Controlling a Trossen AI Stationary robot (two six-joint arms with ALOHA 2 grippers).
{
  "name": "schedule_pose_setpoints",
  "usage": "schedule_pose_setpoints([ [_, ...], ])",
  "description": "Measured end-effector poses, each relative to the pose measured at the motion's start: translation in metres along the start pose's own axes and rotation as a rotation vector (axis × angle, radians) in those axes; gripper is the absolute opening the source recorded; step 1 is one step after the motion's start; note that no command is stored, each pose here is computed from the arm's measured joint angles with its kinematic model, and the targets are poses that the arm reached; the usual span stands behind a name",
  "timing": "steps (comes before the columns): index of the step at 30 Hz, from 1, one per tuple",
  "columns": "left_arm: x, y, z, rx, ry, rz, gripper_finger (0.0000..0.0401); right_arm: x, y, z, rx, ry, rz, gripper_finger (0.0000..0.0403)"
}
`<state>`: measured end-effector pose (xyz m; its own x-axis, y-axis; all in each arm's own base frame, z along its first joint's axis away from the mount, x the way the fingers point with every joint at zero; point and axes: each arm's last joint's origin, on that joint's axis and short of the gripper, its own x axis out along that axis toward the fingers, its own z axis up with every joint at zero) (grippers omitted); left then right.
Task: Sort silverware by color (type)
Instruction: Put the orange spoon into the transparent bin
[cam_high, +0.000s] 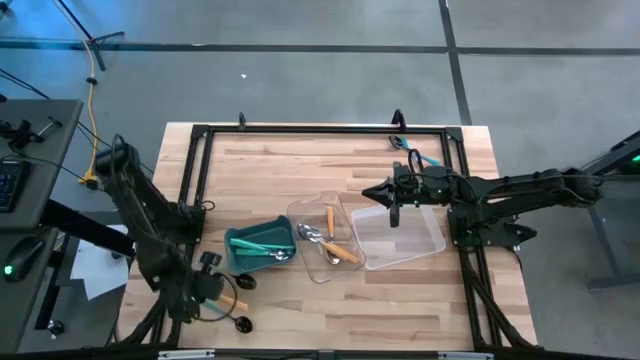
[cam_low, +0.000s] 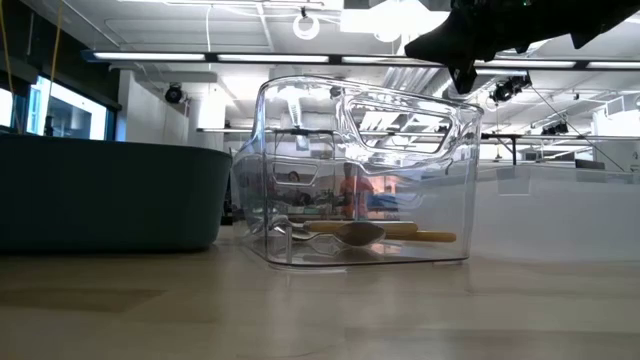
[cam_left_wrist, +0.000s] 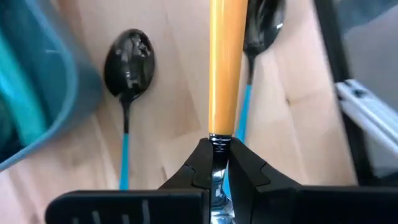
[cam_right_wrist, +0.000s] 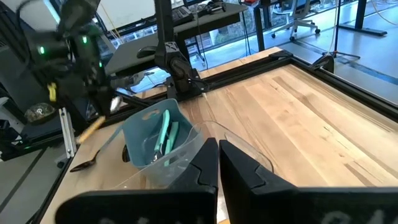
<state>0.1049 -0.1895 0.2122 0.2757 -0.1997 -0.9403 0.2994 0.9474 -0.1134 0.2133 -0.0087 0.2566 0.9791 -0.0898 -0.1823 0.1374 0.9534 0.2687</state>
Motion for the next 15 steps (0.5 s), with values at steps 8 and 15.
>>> schedule_pose_setpoints([
  [8, -0.066, 0.034, 0.012, -0.093, -0.342, 0.070, 0.0009, 0.000, 0.000, 0.000, 0.000, 0.000, 0.000, 0.0000],
  [15, -0.078, 0.089, 0.036, -0.308, -0.643, 0.448, 0.0009, 0.000, 0.000, 0.000, 0.000, 0.000, 0.001, 0.0000],
])
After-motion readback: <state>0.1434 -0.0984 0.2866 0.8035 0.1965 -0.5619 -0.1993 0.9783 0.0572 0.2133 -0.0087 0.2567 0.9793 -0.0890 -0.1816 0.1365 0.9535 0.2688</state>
